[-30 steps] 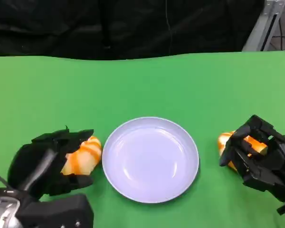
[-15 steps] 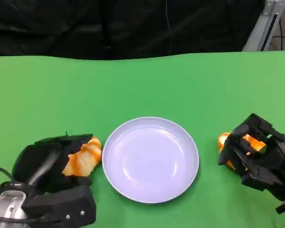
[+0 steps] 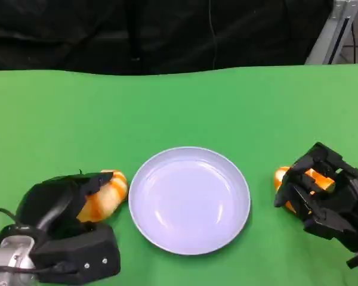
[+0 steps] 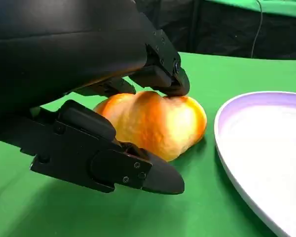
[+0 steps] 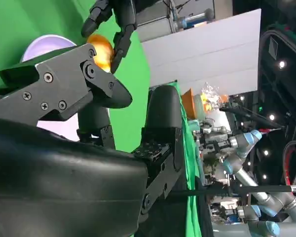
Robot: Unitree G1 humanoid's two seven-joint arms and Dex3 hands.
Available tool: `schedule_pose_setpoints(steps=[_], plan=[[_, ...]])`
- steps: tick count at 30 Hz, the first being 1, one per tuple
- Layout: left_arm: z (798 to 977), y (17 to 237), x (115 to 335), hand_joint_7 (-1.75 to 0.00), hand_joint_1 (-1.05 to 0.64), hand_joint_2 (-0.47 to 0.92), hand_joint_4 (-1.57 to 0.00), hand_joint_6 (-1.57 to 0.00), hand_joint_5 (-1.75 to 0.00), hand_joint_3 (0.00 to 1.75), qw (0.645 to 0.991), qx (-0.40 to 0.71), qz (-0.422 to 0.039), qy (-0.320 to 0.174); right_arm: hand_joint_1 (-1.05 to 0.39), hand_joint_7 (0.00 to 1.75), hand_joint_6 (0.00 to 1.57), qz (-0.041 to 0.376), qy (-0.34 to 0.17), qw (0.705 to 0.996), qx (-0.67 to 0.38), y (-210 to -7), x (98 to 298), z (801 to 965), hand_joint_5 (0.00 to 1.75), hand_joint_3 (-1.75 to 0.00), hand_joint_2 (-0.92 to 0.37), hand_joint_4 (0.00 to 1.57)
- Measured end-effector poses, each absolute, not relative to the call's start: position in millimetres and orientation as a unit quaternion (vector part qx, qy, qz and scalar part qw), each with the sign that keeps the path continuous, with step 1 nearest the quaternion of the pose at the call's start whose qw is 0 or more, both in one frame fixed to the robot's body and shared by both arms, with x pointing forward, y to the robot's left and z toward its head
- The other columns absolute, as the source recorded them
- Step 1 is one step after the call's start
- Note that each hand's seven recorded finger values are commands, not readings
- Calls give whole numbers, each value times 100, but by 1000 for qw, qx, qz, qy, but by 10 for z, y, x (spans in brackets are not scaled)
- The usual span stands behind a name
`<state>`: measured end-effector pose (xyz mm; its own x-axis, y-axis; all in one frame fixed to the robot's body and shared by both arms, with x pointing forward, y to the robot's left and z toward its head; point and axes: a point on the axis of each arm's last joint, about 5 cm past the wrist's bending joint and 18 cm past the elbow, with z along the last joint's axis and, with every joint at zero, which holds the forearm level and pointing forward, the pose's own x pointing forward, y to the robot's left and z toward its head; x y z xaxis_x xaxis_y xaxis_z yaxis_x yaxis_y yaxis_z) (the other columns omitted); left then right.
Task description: Grasp the bread from the table and place it into the plate.
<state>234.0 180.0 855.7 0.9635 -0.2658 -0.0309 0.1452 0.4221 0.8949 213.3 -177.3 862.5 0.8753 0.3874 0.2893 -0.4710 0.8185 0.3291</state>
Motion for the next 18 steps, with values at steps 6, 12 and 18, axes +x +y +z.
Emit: schedule_pose_setpoints(steps=[6, 12, 18], plan=[[8525, 1808, 2352, -1, -21, 92, -49, -51, 0, 4, 847, 514, -122, -56, -2, 133, 52, 227, -104, 948, 199, -1775, 2132, 8621, 174, -93, -66, 46], [8499, 1814, 2356, -1, -2, 92, -51, -54, -1, 6, 850, 509, -123, -61, -1, 133, 52, 227, -104, 947, 200, -1775, 2132, 8621, 174, -93, -66, 46], [8490, 1818, 2351, -6, 4, 92, -61, -69, -5, 11, 856, 499, -121, -63, -3, 133, 52, 227, -105, 947, 200, -1775, 2133, 8630, 174, -92, -67, 46]])
